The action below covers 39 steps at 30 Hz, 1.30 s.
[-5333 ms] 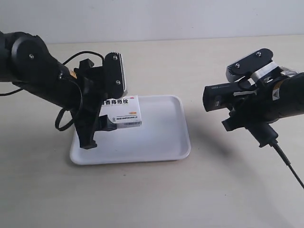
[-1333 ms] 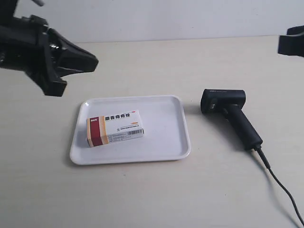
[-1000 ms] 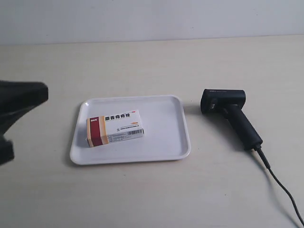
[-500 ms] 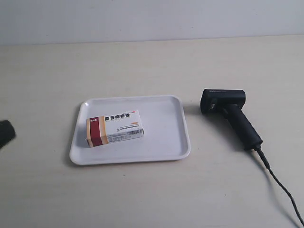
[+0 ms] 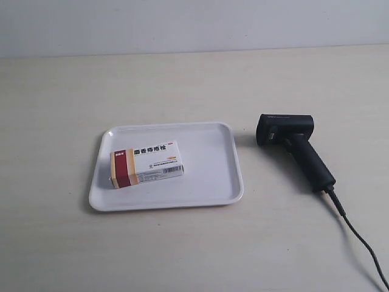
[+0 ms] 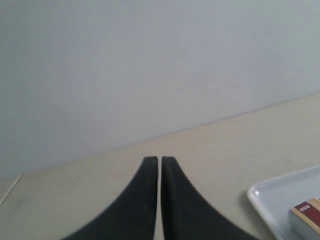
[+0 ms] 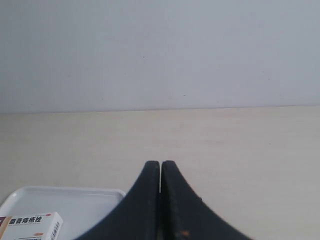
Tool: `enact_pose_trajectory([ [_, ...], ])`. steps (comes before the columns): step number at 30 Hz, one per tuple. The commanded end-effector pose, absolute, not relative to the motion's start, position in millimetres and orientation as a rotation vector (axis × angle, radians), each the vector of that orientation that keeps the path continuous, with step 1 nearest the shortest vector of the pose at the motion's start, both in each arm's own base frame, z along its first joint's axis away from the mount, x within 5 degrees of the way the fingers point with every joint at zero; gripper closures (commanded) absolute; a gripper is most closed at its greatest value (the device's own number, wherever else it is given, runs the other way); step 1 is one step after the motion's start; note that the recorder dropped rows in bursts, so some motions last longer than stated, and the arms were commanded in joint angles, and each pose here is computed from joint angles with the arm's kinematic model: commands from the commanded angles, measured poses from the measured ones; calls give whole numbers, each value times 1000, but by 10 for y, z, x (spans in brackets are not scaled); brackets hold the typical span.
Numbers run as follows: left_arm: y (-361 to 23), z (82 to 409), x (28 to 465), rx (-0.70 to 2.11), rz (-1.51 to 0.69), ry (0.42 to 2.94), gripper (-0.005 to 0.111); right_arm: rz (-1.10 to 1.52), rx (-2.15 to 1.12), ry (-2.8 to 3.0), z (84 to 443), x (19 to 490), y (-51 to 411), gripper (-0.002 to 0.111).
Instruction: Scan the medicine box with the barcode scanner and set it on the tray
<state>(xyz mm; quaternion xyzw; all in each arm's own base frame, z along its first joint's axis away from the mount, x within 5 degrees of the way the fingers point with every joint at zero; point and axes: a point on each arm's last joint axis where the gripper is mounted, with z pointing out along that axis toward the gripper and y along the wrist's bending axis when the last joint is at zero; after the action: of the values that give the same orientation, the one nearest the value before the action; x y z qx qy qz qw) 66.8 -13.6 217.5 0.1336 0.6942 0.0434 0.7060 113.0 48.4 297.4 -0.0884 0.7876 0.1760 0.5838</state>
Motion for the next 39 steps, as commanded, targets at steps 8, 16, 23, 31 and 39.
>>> enact_pose_trajectory([
  [8, 16, 2008, 656, 57, 114, 1657, 102, 416, -203, 1832, 2973, 1125, 484, 106],
  [16, 9, 1929, 646, 38, 80, 1745, 102, 416, -203, 1832, 2973, 1125, 484, 106],
  [23, 23, 1890, 604, 29, 97, 1776, 102, 416, -203, 1832, 2973, 1125, 484, 106],
  [31, 31, 1876, 546, -10, 87, 1767, 102, 416, -203, 1832, 2973, 1125, 484, 106],
  [39, 62, 1857, 540, -82, 79, 1786, 102, 416, -203, 1832, 2973, 1125, 484, 106],
])
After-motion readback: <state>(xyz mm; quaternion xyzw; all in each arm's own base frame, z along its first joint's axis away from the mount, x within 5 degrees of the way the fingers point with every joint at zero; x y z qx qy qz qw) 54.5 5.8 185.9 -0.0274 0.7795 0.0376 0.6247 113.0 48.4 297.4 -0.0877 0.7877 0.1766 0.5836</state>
